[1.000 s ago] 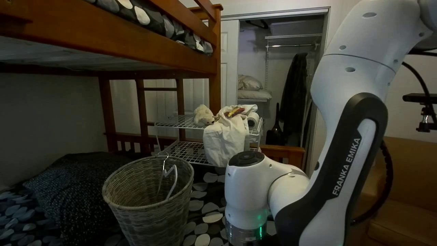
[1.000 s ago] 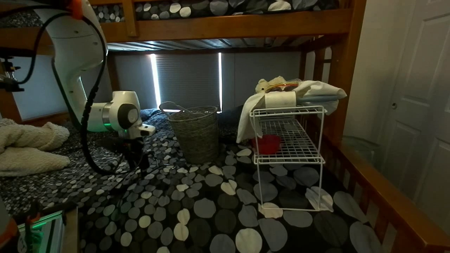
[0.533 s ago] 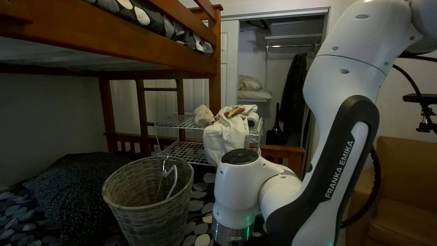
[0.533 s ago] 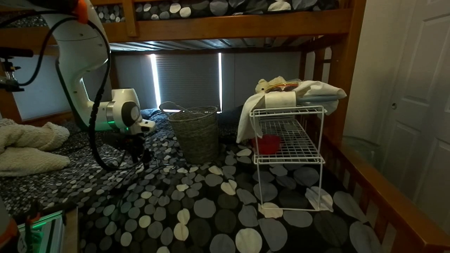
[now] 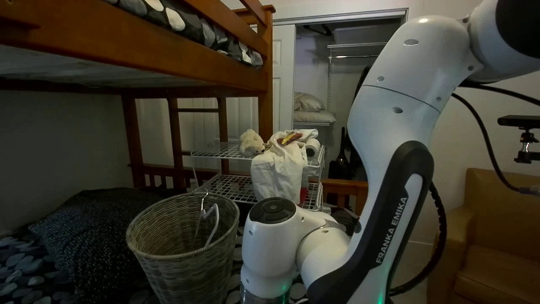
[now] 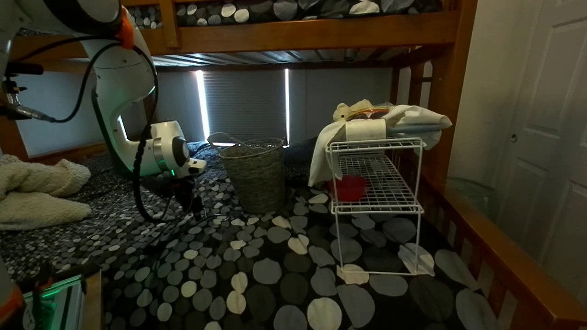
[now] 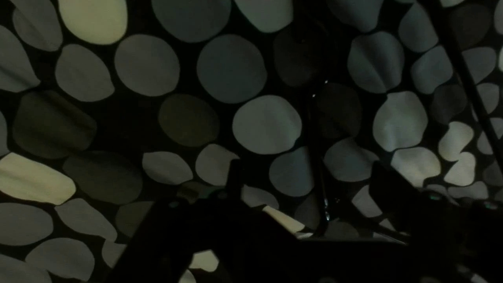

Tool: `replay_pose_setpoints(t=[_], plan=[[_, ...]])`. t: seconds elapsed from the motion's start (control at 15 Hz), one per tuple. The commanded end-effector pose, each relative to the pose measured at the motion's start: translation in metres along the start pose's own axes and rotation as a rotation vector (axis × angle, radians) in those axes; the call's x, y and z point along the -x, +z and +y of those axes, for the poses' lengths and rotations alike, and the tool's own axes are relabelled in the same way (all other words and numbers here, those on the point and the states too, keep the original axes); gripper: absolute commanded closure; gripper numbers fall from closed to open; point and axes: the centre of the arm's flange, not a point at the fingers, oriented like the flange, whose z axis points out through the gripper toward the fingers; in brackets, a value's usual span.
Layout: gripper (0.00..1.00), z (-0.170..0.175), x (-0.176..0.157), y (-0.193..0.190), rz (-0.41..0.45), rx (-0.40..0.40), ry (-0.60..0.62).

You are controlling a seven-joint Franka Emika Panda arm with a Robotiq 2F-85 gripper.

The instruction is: Put the black hanger in the basket

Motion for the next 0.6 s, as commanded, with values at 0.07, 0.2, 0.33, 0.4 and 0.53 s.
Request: replay_pose_setpoints(t=[0.07,0.2,0.33,0.4,0.53], plan=[[0.25,-0.007,-0.003,0.036,-0.029,0.041,0.029],[0.32,-0.008,-0.003,0.047,-0.043,0.048,0.032],[0.34,-0.008,-0.003,0.055,-0.052,0.048,0.038],[0.32,-0.008,-0.003,0.058,-0.054,0.05,0.04],[0.29,-0.011,-0.003,0.059,-0.05,0.052,0.039]])
